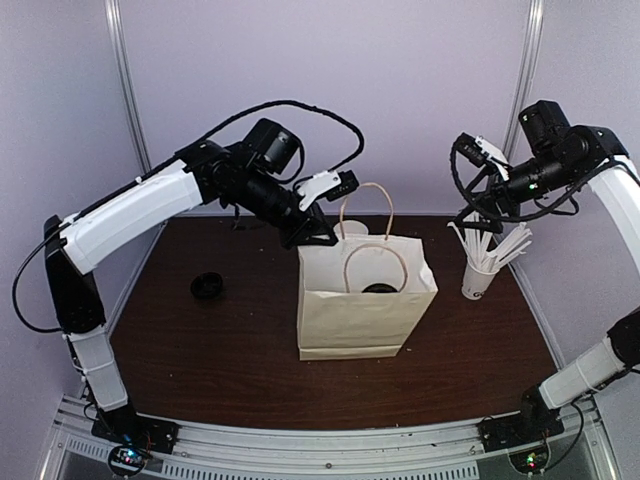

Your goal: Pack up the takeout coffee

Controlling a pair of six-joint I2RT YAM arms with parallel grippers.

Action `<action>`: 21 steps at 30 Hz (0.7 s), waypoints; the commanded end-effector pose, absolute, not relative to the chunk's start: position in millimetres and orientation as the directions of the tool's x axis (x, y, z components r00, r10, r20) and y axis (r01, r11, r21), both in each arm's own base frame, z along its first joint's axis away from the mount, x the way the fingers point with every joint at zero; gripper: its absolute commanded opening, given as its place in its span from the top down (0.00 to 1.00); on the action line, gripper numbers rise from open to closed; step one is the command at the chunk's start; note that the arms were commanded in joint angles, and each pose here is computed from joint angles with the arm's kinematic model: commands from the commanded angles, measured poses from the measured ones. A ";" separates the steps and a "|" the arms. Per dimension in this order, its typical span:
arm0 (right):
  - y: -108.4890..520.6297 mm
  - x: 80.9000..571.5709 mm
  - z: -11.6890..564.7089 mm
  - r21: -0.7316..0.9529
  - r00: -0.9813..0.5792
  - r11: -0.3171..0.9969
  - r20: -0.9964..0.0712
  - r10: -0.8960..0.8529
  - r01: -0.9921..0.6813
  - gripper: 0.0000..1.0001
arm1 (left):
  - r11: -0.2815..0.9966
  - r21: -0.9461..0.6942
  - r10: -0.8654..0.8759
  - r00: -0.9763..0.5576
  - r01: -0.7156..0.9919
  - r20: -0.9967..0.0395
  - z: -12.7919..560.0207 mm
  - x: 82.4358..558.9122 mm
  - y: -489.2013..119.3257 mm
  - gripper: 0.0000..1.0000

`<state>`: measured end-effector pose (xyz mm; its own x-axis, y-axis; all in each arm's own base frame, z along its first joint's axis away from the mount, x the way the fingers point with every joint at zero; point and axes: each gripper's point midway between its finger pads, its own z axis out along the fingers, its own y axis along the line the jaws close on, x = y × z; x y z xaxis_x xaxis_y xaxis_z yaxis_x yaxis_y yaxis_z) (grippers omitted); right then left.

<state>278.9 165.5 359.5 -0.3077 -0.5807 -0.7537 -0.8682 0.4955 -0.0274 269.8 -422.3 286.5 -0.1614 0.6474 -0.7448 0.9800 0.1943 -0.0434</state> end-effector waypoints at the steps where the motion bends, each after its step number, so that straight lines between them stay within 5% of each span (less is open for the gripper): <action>1: 166.6 287.9 354.8 -0.013 -0.318 0.504 -0.761 -0.565 -0.864 0.00 | 0.239 0.161 0.601 -0.016 0.958 -0.799 332.9 276.6 -397.4 1.00; 21: 171.0 298.6 335.3 0.032 -0.352 0.493 -0.739 -0.574 -0.869 0.00 | 0.254 0.342 0.640 0.108 0.905 -0.761 300.1 198.0 -395.2 1.00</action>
